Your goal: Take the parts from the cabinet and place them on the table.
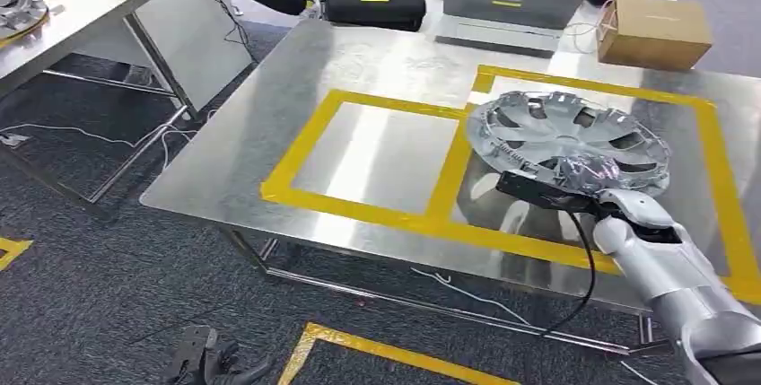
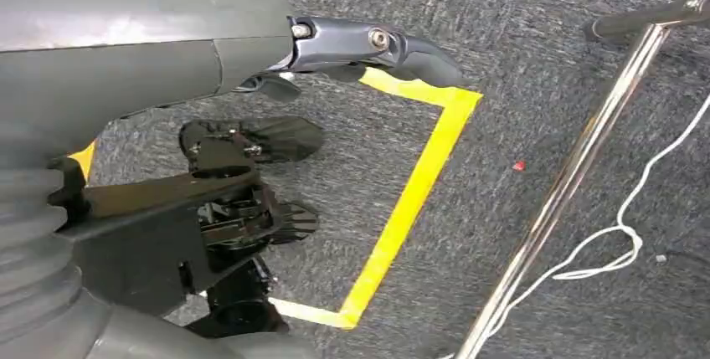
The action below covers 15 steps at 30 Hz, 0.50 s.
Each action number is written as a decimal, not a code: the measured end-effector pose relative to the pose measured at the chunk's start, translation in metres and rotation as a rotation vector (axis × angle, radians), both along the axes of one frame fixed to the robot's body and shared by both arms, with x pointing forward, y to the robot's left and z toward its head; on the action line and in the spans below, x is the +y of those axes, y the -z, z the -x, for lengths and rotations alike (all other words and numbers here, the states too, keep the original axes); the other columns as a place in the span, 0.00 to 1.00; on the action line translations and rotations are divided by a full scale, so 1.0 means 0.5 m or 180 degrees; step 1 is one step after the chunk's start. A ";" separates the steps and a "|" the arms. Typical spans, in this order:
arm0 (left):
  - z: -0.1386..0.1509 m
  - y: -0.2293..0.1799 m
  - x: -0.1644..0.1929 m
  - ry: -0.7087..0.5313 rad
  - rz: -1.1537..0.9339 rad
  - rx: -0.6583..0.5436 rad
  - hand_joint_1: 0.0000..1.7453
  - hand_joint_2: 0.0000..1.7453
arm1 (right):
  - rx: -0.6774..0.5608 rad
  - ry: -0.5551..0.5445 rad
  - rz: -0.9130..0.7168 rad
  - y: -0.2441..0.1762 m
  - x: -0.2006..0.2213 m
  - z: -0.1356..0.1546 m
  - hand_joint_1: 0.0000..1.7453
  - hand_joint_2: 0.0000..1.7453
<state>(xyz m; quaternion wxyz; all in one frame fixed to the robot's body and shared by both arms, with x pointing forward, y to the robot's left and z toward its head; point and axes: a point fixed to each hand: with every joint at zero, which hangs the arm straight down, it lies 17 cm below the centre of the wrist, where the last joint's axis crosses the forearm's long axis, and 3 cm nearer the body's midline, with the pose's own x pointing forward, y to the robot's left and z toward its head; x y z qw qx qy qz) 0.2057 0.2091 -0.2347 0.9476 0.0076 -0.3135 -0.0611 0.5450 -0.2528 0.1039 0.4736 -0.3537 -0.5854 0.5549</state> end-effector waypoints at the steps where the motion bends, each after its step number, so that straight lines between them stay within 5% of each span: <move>1: 0.000 0.000 0.000 0.0000 0.0000 0.0000 0.00 1.00 | 0.0001 0.0001 0.0001 0.000 0.000 0.000 1.00 1.00; 10: 0.004 0.002 0.002 -0.0004 -0.0013 0.0010 0.00 1.00 | 0.0009 0.0039 -0.0022 0.001 -0.003 -0.001 1.00 1.00; 11: 0.005 0.002 0.003 -0.0003 -0.0015 0.0012 0.00 1.00 | 0.0013 0.0044 -0.0028 0.002 -0.003 -0.001 0.83 1.00; 13: 0.006 0.003 0.004 0.0012 -0.0024 0.0013 0.00 1.00 | 0.0021 0.0047 -0.0037 0.004 -0.003 0.001 0.09 1.00; 15: 0.005 0.002 0.004 0.0018 -0.0017 -0.0005 0.00 1.00 | 0.0034 0.0051 -0.0059 0.007 -0.003 0.003 0.00 1.00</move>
